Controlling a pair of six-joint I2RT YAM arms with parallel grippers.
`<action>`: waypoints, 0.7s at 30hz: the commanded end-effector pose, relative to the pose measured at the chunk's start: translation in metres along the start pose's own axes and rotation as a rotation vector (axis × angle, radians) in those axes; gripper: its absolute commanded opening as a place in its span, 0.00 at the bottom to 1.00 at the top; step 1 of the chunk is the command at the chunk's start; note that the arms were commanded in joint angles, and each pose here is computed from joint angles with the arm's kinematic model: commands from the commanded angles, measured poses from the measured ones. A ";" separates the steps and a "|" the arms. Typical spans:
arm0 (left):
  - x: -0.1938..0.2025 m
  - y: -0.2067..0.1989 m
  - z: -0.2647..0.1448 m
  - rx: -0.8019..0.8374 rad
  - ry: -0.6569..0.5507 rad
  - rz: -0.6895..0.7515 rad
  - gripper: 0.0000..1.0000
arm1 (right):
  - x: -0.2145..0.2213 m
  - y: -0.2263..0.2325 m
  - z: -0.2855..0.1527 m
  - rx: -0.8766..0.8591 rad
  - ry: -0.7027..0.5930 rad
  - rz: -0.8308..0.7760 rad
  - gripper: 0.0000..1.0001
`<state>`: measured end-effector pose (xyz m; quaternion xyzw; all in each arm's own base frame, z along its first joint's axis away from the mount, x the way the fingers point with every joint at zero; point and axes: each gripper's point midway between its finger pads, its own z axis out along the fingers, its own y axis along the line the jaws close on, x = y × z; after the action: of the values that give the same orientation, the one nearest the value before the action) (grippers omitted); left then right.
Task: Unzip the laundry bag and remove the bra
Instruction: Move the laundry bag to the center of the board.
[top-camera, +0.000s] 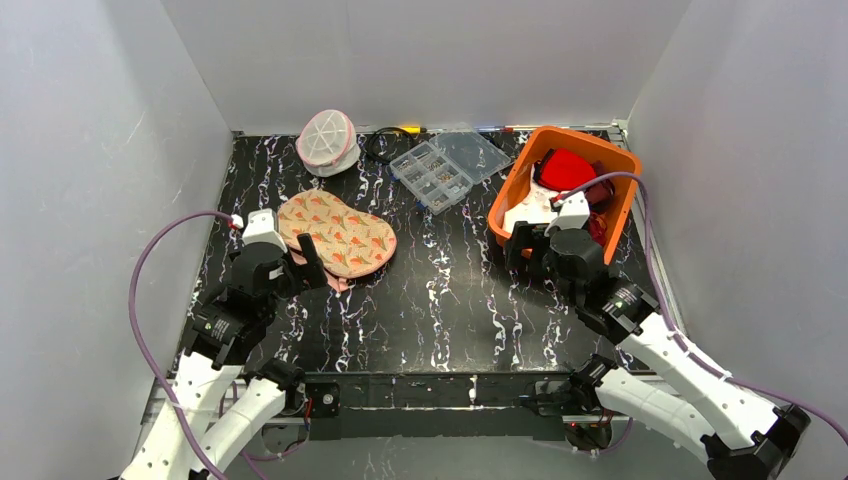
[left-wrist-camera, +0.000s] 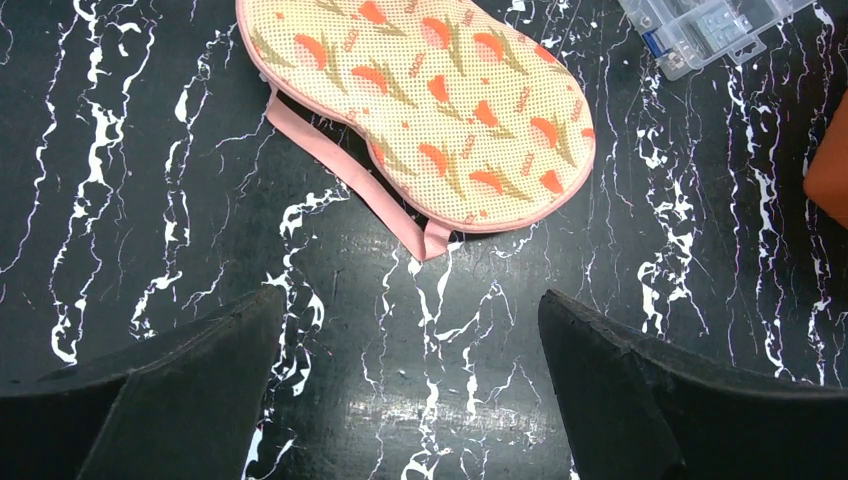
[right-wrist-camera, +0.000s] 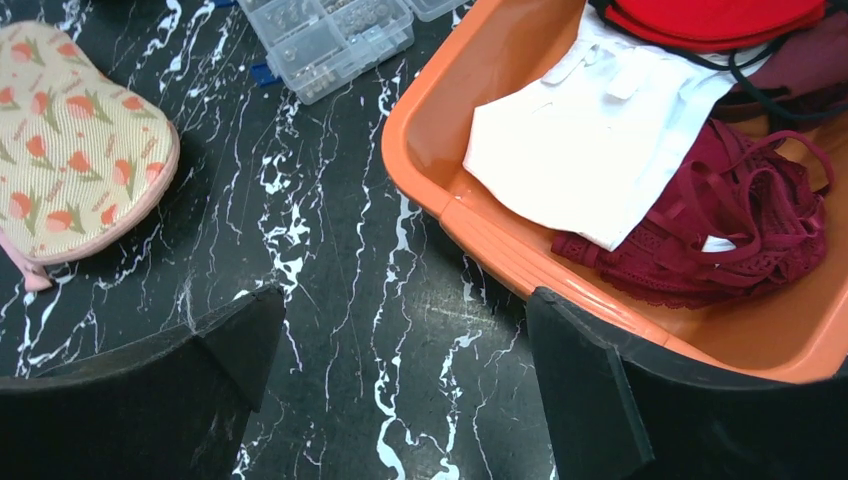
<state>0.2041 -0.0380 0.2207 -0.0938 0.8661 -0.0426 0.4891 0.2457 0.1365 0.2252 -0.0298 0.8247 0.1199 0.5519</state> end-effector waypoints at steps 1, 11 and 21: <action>0.001 -0.002 -0.001 0.021 -0.008 0.013 0.98 | -0.017 0.012 -0.003 -0.059 -0.038 -0.008 0.99; 0.015 -0.019 0.013 0.028 0.092 -0.131 0.98 | -0.008 0.017 0.000 -0.098 -0.038 0.003 0.98; 0.022 -0.044 0.042 0.094 0.112 -0.474 0.96 | 0.025 0.058 0.000 -0.313 0.075 0.074 0.93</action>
<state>0.2224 -0.0809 0.1832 -0.1970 0.8755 -0.1466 0.4160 0.2341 0.1739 0.2047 -0.0843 0.8344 0.1963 0.5080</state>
